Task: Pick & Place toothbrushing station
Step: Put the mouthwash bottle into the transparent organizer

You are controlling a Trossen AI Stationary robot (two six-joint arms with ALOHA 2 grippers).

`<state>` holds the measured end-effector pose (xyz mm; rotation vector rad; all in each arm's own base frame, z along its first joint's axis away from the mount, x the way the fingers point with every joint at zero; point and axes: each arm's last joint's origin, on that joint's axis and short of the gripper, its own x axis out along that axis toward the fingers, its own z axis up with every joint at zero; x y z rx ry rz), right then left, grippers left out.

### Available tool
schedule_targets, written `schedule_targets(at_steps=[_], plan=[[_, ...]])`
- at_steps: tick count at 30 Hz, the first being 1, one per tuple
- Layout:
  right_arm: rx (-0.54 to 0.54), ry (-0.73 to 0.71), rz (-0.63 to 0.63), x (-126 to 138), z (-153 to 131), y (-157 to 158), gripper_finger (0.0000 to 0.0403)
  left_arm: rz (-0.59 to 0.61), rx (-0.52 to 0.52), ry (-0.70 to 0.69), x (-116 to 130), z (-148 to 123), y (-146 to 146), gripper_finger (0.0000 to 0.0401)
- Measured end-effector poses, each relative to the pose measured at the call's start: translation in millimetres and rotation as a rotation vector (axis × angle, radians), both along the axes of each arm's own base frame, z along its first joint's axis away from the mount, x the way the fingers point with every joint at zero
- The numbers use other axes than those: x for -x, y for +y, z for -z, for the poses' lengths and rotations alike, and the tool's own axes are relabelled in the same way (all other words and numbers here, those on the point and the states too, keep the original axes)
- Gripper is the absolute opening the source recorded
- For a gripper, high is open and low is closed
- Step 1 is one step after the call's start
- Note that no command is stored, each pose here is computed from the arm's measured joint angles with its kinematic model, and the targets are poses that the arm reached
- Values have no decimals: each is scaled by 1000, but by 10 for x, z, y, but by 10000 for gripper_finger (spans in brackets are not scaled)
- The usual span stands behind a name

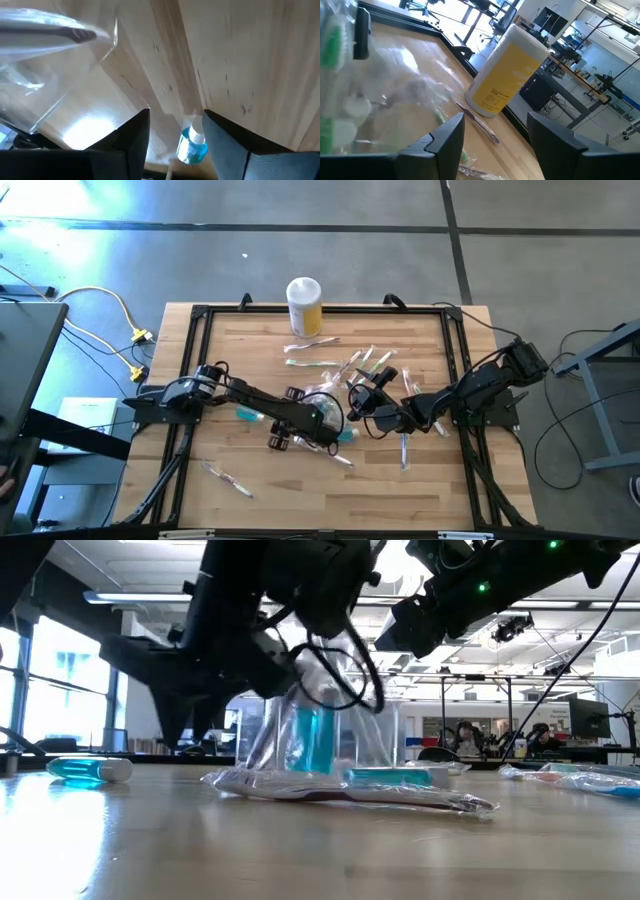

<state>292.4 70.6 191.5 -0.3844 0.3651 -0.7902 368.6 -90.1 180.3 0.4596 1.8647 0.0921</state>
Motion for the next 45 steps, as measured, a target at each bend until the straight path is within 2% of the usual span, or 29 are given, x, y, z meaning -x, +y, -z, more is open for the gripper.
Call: schedule_targets(at_steps=[12, 26, 31, 36, 39, 45], plan=[[1, 3, 0, 2, 3, 0, 208, 0, 4, -19, -21, -18, -8, 175], [1, 4, 0, 2, 3, -1, 208, 17, -29, 63, 64, -53, -23, 175], [7, 11, 4, 4, 7, -2, 208, 49, -12, 67, 107, -53, -177, 175], [9, 13, 6, 6, 9, -3, 208, 172, 37, 104, 198, -52, -436, 175], [9, 13, 6, 6, 9, -3, 208, 208, 61, 116, 250, -49, -562, 175], [7, 11, 6, 6, 9, -3, 208, 189, 59, 174, 331, 69, -538, 175]])
